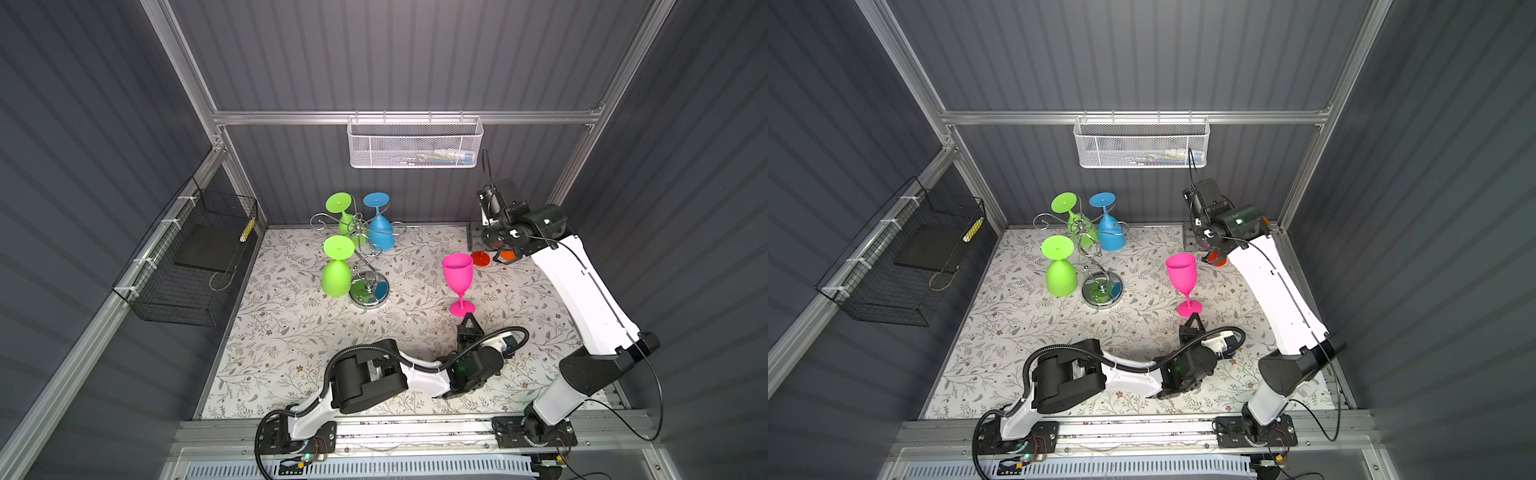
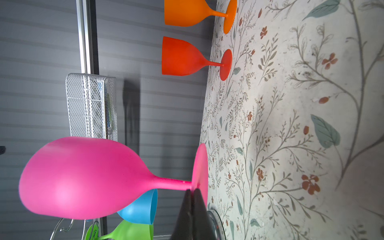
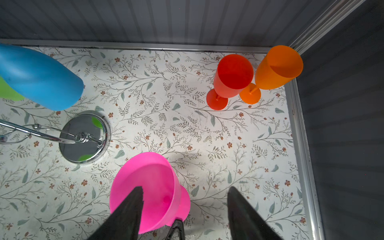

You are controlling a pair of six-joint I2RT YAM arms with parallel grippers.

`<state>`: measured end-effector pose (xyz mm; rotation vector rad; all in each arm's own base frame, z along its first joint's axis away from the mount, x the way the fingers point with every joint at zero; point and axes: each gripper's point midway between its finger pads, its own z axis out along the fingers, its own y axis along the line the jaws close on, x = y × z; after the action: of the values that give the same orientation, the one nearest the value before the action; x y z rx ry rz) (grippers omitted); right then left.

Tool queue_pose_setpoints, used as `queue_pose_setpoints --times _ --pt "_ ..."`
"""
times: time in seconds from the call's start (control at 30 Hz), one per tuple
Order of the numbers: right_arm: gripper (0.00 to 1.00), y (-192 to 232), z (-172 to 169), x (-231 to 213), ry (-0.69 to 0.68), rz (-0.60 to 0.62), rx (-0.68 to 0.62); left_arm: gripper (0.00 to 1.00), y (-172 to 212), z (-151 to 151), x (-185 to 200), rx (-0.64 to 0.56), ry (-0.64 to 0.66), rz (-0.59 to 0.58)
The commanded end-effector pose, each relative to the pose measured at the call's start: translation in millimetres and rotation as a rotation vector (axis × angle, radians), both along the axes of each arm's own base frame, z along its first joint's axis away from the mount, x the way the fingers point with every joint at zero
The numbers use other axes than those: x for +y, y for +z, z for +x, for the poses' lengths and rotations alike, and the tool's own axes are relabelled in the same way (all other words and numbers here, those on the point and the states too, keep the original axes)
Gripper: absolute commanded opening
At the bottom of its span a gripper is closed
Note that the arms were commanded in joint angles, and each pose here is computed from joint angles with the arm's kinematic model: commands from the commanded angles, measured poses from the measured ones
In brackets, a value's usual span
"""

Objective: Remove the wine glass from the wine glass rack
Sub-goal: 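Hold the pink glass upright with the left gripper while right gripper lowers above it, then close the right gripper on the pink bowl rim while left gripper holds the foot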

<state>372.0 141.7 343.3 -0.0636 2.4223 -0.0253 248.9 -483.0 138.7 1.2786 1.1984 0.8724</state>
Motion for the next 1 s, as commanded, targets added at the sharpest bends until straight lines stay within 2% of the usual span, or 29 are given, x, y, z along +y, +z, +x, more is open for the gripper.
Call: queue_pose_setpoints --times 0.0,0.3,0.5,0.97 --pt "0.64 -6 -4 -4 0.006 -0.066 0.049 0.0 2 0 3 -0.019 0.022 -0.014" --pt "0.62 -32 -1 9 0.047 -0.125 0.148 0.0 -6 9 5 -0.051 0.056 0.011" --pt "0.59 -44 -3 9 0.05 -0.148 0.195 0.0 -3 21 10 -0.066 0.096 -0.011" --pt "0.55 -72 -8 18 0.08 -0.156 0.276 0.0 -3 27 13 -0.075 0.105 -0.011"
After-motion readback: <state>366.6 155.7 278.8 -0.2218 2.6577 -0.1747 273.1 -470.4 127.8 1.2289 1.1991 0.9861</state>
